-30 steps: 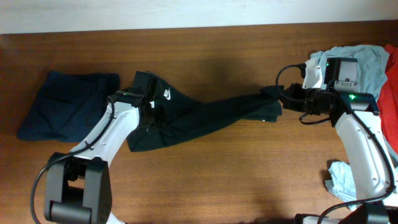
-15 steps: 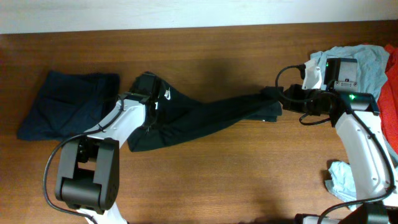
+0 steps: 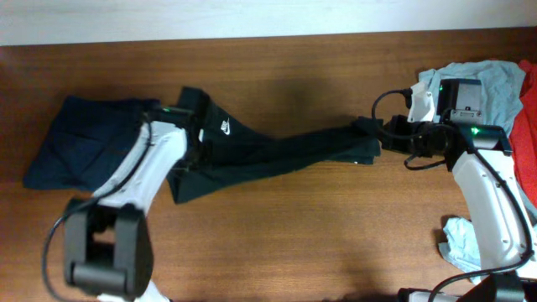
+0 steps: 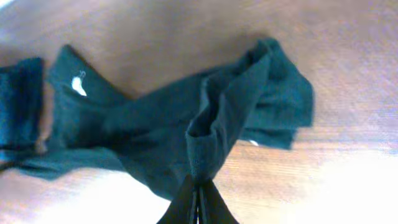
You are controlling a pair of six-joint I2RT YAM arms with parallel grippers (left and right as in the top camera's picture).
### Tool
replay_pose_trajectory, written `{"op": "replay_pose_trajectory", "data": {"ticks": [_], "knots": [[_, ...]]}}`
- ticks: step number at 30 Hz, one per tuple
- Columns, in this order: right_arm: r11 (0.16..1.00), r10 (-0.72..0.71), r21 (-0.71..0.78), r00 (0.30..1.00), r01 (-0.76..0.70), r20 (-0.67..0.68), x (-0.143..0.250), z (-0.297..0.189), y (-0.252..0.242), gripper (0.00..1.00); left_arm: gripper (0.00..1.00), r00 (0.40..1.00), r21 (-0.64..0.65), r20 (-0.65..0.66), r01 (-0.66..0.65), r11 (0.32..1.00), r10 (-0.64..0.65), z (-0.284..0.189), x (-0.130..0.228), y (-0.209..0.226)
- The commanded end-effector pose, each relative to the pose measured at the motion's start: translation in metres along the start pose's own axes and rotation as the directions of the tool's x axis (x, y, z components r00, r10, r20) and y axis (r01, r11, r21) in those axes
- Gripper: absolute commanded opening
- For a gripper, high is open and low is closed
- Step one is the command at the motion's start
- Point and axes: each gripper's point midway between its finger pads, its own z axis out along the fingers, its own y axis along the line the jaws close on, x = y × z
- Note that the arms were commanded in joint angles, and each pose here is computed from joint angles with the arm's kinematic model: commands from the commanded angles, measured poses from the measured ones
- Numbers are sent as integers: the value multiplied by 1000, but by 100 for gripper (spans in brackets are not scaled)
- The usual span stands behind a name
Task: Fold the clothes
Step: 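Lift the shirt with both grippers, shake and lay it flat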
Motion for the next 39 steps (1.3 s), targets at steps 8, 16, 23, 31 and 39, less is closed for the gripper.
{"op": "replay_pose_trajectory", "data": {"ticks": [8, 16, 23, 31, 39], "knots": [[987, 64, 154, 996, -53, -68, 22, -14, -20, 4, 0, 977, 17, 121, 177, 984, -178, -110, 32, 41], [991, -51, 125, 994, 38, 102, -3, -64, 10, 4, 0, 899, 103, 404, 139, 985, -169, -189, 27, 49], [982, -189, 98, 872, 163, 450, -22, -195, 80, 4, 0, 620, 155, 784, -122, 980, -47, -354, 41, 51], [968, -243, 103, 762, 227, 600, -14, -266, 115, 4, 0, 370, 87, 929, -166, 982, -20, -448, 63, 66], [976, -216, 98, 821, 194, 529, -40, -231, 101, 4, 0, 477, 67, 878, -202, 977, 38, -411, 5, 48]]}}
